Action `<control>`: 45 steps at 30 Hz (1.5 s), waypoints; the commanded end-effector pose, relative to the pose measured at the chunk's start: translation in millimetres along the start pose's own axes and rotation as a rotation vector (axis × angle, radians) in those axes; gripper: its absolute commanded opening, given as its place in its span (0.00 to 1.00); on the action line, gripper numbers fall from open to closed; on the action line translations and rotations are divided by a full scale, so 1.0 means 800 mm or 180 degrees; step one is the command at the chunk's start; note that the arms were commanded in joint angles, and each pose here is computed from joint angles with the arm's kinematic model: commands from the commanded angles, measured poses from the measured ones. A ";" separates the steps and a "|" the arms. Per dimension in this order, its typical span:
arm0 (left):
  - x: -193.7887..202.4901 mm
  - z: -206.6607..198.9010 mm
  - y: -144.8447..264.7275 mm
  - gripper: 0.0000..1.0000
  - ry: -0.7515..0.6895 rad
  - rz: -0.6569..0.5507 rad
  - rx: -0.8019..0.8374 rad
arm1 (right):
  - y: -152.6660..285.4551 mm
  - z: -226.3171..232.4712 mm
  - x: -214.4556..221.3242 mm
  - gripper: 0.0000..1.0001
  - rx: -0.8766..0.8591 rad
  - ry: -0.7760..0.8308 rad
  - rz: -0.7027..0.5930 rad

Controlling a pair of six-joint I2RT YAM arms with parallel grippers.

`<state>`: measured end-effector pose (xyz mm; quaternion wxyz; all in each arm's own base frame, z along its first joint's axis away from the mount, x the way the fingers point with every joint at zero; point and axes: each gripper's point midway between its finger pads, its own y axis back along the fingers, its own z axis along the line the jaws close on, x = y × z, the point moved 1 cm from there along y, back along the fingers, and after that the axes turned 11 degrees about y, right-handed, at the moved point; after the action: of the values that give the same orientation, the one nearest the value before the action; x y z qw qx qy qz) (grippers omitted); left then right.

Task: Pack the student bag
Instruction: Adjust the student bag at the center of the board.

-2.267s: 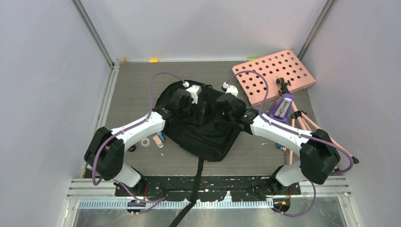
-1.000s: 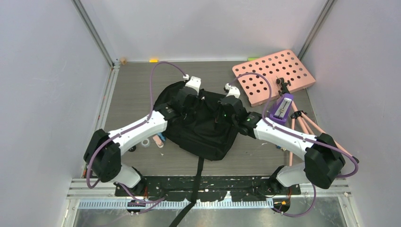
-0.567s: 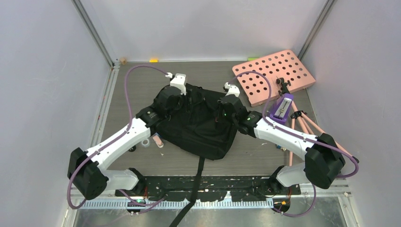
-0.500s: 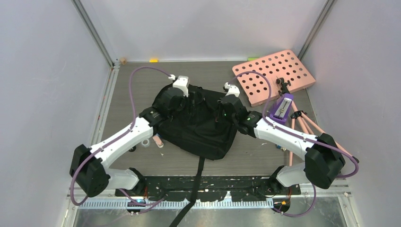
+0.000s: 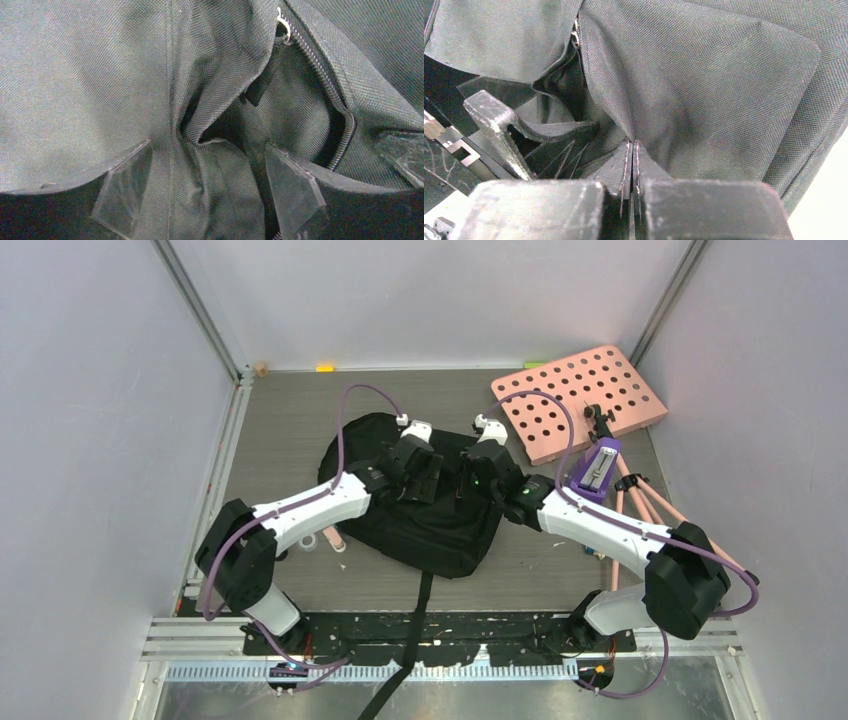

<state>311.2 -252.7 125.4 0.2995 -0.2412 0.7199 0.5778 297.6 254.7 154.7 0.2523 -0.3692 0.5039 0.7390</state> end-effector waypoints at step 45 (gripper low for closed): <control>-0.080 -0.097 0.081 0.76 0.1498 -0.0424 0.2044 | 0.049 0.054 -0.043 0.00 -0.1104 0.0384 -0.0270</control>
<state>285.0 -299.8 194.7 0.2285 -0.2731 0.8799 0.3147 282.5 273.4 182.0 0.1712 -0.4435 0.4167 0.7748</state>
